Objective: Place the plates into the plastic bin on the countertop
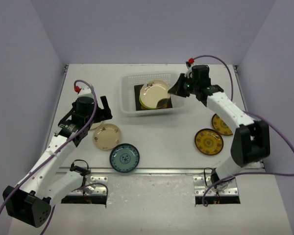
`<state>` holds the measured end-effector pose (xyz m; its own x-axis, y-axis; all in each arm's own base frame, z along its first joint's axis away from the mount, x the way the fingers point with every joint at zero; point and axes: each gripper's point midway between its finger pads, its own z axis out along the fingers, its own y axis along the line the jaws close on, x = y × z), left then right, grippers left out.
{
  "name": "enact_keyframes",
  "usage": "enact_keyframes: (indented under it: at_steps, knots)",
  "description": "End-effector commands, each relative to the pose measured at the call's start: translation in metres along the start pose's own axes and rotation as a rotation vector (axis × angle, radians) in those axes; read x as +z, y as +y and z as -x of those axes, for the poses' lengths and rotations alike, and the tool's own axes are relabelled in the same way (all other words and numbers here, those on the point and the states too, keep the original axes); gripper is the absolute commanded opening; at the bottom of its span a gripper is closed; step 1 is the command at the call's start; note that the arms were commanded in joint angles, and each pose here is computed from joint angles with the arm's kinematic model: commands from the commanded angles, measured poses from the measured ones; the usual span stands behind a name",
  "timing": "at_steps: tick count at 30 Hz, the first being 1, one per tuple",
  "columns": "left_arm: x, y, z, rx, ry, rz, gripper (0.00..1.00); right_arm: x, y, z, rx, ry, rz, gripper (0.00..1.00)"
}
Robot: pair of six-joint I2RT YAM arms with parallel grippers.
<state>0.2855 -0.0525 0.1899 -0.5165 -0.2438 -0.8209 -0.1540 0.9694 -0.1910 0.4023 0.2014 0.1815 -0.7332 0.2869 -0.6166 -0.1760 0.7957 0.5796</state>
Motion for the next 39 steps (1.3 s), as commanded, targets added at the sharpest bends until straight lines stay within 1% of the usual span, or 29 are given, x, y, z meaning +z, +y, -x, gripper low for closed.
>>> enact_keyframes:
  at_steps: [1,3,4,6,9,10,12,13,15,17,19,21,23,26,28,31,33,34,36,37,39]
  knots:
    - [0.001,-0.006,0.009,0.006,-0.036,-0.025,1.00,0.043,-0.020,0.049,-0.034,0.003,-0.104,0.00]
    - [0.001,-0.005,0.008,0.008,-0.035,-0.020,1.00,0.070,-0.043,0.045,-0.008,0.067,-0.172,0.00]
    - [0.001,-0.004,0.009,0.007,-0.039,-0.015,1.00,0.077,-0.043,0.058,-0.012,0.054,-0.178,0.00]
    - [-0.001,-0.002,0.010,0.006,-0.046,-0.008,1.00,0.096,-0.058,0.053,0.000,0.097,-0.201,0.00]
    - [-0.001,-0.002,0.011,0.006,-0.049,-0.010,1.00,0.110,-0.055,0.058,-0.003,0.112,-0.168,0.00]
    - [-0.001,-0.003,0.011,0.006,-0.049,-0.012,1.00,0.112,-0.052,0.060,-0.006,0.117,-0.153,0.02]
    - [-0.001,-0.004,0.011,0.007,-0.048,-0.015,1.00,0.114,-0.047,0.062,-0.016,0.135,-0.142,0.28]
    - [0.000,-0.004,0.010,0.009,-0.044,-0.016,1.00,0.111,-0.044,0.065,-0.021,0.138,-0.134,0.38]
    - [0.000,-0.004,0.010,0.010,-0.042,-0.018,1.00,0.103,-0.036,0.069,-0.035,0.133,-0.119,0.52]
    - [0.000,-0.005,0.010,0.012,-0.040,-0.022,1.00,0.090,-0.026,0.075,-0.064,0.117,-0.105,0.81]
    - [0.000,-0.006,0.009,0.012,-0.038,-0.024,1.00,0.069,-0.018,0.086,-0.100,0.084,-0.120,0.98]
    - [0.000,-0.007,0.010,0.011,-0.039,-0.032,1.00,0.053,-0.012,0.096,-0.129,0.055,-0.137,0.99]
    - [0.000,-0.014,0.010,0.002,-0.029,-0.061,1.00,0.024,-0.001,0.109,-0.170,0.005,-0.153,0.99]
    - [-0.006,-0.041,0.007,-0.053,0.013,-0.200,1.00,-0.017,0.004,0.113,-0.219,-0.050,-0.195,0.99]
    - [-0.009,-0.062,0.008,-0.114,0.019,-0.286,1.00,-0.043,-0.007,0.106,-0.220,-0.081,-0.265,0.99]
    - [-0.008,-0.105,-0.015,-0.178,0.081,-0.427,1.00,-0.078,-0.046,0.073,-0.204,-0.084,-0.439,0.99]
    - [-0.008,-0.139,-0.033,-0.189,0.126,-0.488,1.00,-0.104,-0.063,0.056,-0.196,-0.097,-0.528,0.99]
    - [-0.006,-0.163,-0.059,-0.153,0.192,-0.514,1.00,-0.117,-0.067,0.046,-0.172,-0.092,-0.562,0.99]
    - [-0.009,-0.204,-0.071,-0.160,0.207,-0.575,1.00,-0.146,-0.069,0.030,-0.144,-0.130,-0.585,0.99]
    - [-0.004,-0.223,-0.079,-0.170,0.225,-0.598,1.00,-0.158,-0.069,0.021,-0.135,-0.150,-0.579,0.99]
    - [-0.001,-0.268,-0.093,-0.184,0.268,-0.679,1.00,-0.176,-0.063,0.006,-0.127,-0.192,-0.528,0.99]
